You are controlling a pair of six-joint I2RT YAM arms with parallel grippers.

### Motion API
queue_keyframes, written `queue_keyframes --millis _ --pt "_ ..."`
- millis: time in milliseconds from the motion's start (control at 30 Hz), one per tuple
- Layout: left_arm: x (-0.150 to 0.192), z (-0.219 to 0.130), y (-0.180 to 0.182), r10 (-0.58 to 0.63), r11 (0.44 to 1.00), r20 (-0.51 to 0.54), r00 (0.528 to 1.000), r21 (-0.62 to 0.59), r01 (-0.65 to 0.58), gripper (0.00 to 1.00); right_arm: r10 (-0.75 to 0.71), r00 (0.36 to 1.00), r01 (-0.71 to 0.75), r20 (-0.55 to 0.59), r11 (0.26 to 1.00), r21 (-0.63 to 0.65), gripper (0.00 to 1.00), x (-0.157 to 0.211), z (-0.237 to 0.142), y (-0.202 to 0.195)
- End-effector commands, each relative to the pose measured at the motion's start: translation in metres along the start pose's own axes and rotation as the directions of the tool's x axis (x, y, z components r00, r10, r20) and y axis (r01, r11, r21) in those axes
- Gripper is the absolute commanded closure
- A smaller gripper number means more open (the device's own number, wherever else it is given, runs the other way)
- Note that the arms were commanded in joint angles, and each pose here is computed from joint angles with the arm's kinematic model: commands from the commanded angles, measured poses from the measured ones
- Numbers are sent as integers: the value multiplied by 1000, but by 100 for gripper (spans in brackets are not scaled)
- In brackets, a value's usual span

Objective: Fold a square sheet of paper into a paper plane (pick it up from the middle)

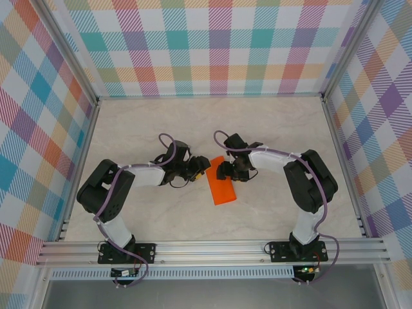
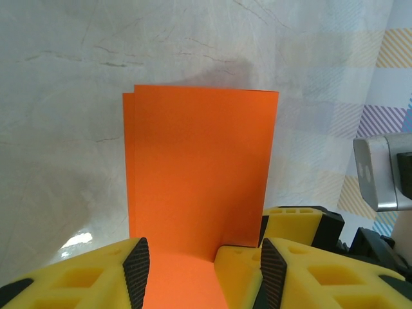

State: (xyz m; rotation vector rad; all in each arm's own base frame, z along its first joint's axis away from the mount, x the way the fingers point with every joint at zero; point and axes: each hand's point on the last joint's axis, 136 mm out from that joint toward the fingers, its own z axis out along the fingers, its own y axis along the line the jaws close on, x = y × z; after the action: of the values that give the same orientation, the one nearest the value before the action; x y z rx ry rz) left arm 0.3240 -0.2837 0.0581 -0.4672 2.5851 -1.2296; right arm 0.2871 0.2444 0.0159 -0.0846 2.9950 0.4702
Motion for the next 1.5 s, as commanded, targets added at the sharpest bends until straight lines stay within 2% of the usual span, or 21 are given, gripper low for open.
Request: queue_keyframes --millis 0,333,533,867,1067,1467 --pt "2 0 -9 36 999 7 999 0 -36 49 -37 997 44 -67 993 112 32 22 47 -36" --pt "-5 -8 -2 38 998 61 997 -56 -35 51 -38 997 46 -69 992 115 32 21 51 -35" --pt "-4 -6 -7 42 999 47 998 -35 -40 53 -37 997 46 -74 992 116 31 21 53 -35" --pt "12 12 -25 59 996 -84 995 74 -53 78 -31 996 42 -84 991 127 32 23 56 -39" --pt "21 25 -20 61 997 -141 988 54 -54 90 -30 996 41 -86 990 132 32 24 57 -40" --pt "28 35 11 36 997 -166 986 -60 -46 100 -21 995 34 -93 990 135 33 26 59 -41"
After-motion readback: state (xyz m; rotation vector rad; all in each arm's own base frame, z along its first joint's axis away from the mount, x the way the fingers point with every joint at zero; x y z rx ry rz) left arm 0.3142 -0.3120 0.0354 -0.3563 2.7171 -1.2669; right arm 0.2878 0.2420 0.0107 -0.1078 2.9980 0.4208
